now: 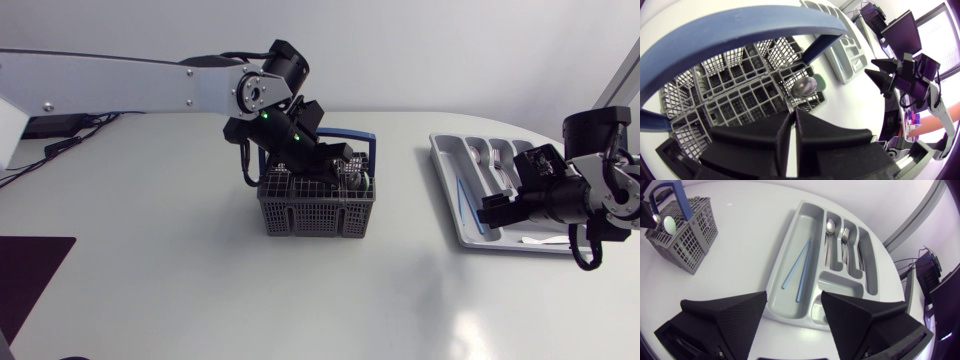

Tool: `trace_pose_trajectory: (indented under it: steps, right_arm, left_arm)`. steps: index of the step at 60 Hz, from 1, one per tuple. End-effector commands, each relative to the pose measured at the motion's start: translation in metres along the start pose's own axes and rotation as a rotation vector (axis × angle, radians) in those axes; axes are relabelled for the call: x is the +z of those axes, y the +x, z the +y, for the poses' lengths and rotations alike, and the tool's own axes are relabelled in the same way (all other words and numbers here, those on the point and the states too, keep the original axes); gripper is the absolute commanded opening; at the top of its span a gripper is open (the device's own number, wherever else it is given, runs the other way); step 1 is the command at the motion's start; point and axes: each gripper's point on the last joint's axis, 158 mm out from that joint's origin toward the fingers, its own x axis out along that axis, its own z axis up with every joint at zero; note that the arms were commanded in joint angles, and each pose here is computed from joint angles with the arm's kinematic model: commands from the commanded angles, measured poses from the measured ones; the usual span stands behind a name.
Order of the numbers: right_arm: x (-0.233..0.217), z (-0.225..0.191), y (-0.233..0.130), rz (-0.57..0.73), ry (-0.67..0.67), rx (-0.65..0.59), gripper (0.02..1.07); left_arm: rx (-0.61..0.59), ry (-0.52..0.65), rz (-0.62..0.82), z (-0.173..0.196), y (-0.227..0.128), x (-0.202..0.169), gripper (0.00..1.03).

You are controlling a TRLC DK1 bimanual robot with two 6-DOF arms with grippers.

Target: Unload the cutlery basket into the drawer organizer.

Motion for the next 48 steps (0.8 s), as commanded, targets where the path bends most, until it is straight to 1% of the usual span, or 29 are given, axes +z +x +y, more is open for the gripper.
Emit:
trace_pose_trajectory:
  steps: [1, 14, 27, 34, 38, 48]
  right_arm:
    - [-0.012, 0.004, -0.001, 0.025, 0.008, -0.005, 0.8]
    - [-0.004, 0.01, -0.008, 0.005, -0.011, 0.001, 0.8]
    - [0.01, 0.024, -0.021, -0.049, -0.049, 0.027, 0.81]
    - [0.019, 0.04, -0.035, -0.107, -0.096, 0.068, 0.81]
    - [0.025, 0.051, -0.045, -0.152, -0.129, 0.098, 0.81]
    - [0.038, 0.07, -0.067, -0.237, -0.158, 0.183, 0.81]
  left_arm:
    - [-0.031, 0.028, -0.05, -0.021, -0.024, 0.016, 0.08]
    - [-0.063, 0.047, -0.09, -0.04, -0.055, 0.026, 0.08]
    - [-0.096, 0.066, -0.133, -0.055, -0.085, 0.035, 0.08]
    - [-0.099, 0.092, -0.133, -0.059, -0.094, 0.032, 0.08]
    - [-0.098, 0.122, -0.134, -0.063, -0.102, 0.029, 0.08]
    - [-0.109, 0.213, -0.115, -0.071, -0.116, 0.018, 0.08]
